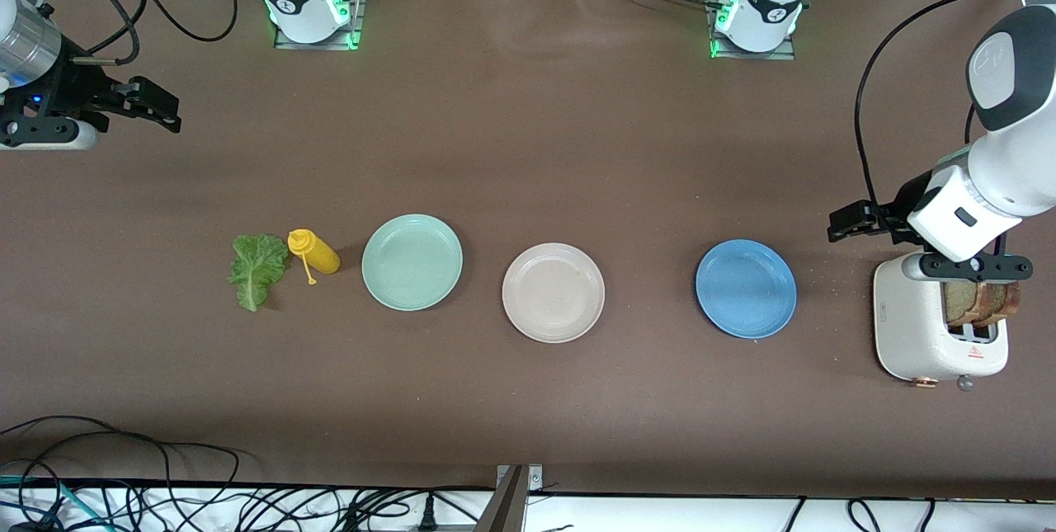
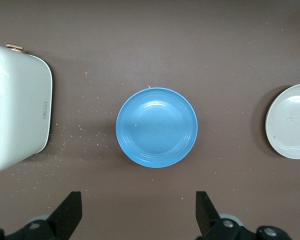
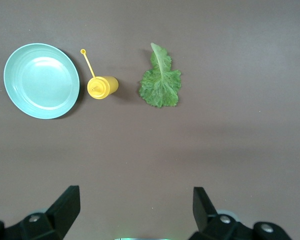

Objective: Make sandwich on beige plate with both arms
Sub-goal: 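Move the left gripper toward the white toaster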

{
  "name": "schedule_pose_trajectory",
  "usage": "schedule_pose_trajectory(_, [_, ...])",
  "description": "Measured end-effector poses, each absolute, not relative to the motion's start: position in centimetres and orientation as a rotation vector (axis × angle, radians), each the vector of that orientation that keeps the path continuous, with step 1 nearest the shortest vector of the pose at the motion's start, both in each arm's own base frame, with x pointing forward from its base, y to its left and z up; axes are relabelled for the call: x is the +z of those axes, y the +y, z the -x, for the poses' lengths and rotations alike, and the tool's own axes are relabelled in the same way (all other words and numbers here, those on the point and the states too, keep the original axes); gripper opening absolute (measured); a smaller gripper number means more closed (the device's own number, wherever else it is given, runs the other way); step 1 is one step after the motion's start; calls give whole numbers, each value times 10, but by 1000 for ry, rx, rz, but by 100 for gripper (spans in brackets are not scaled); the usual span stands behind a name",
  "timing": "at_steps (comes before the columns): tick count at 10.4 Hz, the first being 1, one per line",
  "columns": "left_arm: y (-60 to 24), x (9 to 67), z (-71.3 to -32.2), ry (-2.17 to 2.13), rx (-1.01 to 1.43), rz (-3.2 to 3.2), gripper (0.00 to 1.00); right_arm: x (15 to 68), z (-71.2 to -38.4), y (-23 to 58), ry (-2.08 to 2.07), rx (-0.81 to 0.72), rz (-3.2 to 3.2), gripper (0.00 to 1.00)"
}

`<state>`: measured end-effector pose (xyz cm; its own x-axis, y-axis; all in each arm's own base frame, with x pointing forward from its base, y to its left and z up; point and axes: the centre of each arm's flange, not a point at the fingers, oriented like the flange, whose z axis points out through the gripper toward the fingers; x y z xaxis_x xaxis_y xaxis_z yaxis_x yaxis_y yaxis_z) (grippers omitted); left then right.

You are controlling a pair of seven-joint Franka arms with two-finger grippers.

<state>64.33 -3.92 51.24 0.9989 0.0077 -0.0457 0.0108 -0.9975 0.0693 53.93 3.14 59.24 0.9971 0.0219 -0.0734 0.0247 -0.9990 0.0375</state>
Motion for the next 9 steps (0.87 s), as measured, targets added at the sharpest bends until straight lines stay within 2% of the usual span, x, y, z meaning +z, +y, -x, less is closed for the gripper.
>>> schedule_pose_trajectory(9, [-40, 510, -643, 11, -82, -3070, 100, 592, -540, 31, 36, -108, -3101, 100])
